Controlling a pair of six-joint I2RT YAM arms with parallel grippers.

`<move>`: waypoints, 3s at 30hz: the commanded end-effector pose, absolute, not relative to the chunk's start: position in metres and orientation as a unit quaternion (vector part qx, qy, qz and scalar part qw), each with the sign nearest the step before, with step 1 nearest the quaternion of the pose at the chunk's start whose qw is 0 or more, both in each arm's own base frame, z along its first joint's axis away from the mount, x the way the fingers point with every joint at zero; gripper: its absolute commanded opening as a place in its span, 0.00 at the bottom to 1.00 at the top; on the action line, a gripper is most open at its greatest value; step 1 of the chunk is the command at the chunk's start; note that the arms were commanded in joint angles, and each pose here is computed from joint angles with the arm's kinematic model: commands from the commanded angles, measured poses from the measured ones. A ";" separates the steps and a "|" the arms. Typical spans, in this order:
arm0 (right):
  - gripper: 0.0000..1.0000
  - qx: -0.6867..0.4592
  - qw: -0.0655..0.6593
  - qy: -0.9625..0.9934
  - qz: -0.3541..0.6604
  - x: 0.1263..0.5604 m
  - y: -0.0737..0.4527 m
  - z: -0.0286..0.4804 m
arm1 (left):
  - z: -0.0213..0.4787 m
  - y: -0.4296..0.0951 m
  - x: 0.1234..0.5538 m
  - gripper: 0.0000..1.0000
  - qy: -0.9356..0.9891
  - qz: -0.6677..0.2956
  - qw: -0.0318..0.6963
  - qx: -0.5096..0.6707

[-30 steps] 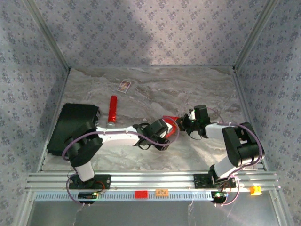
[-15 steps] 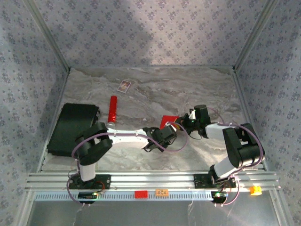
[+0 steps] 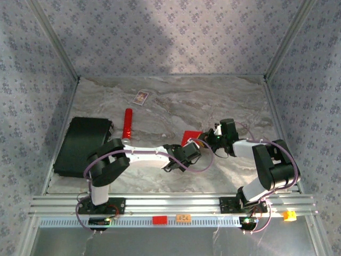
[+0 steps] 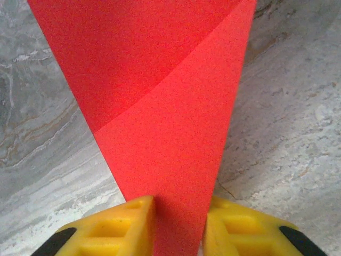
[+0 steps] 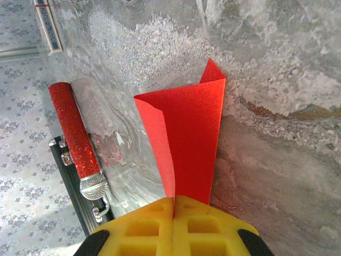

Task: Fold a paper plane with a square sheet of paper (pick it up from the middle)
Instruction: Fifth fold the wing at the center of the table.

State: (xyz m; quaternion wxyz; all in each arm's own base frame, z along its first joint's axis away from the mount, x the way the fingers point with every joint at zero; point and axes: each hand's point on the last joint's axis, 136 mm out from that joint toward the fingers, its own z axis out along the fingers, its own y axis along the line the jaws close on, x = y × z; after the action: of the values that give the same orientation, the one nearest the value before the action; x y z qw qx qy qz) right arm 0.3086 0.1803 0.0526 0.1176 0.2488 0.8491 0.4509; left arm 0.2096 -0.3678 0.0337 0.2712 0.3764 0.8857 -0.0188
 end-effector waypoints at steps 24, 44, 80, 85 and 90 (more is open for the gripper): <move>0.32 0.251 0.144 0.871 0.397 0.300 0.146 0.061 | 0.034 -0.374 0.207 0.01 0.896 -0.070 0.260 0.354; 0.42 0.248 0.168 0.876 0.377 0.288 0.129 0.066 | 0.029 -0.375 0.210 0.00 0.912 -0.234 0.185 0.282; 0.15 0.049 0.168 0.863 0.474 0.291 0.226 0.078 | 0.017 -0.375 0.220 0.00 0.873 -0.465 0.040 0.144; 0.15 0.039 0.164 0.864 0.474 0.296 0.233 0.075 | 0.017 -0.376 0.221 0.00 0.872 -0.469 0.034 0.135; 0.15 0.046 0.156 0.863 0.479 0.302 0.235 0.067 | 0.014 -0.373 0.222 0.00 0.874 -0.471 0.027 0.114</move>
State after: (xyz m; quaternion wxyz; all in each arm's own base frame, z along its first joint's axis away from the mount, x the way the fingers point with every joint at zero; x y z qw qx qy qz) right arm 0.2965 0.2302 0.0638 0.1579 0.0493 0.8698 0.4648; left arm 0.2277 -0.3776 0.0270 0.0484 0.1293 0.8704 -0.4727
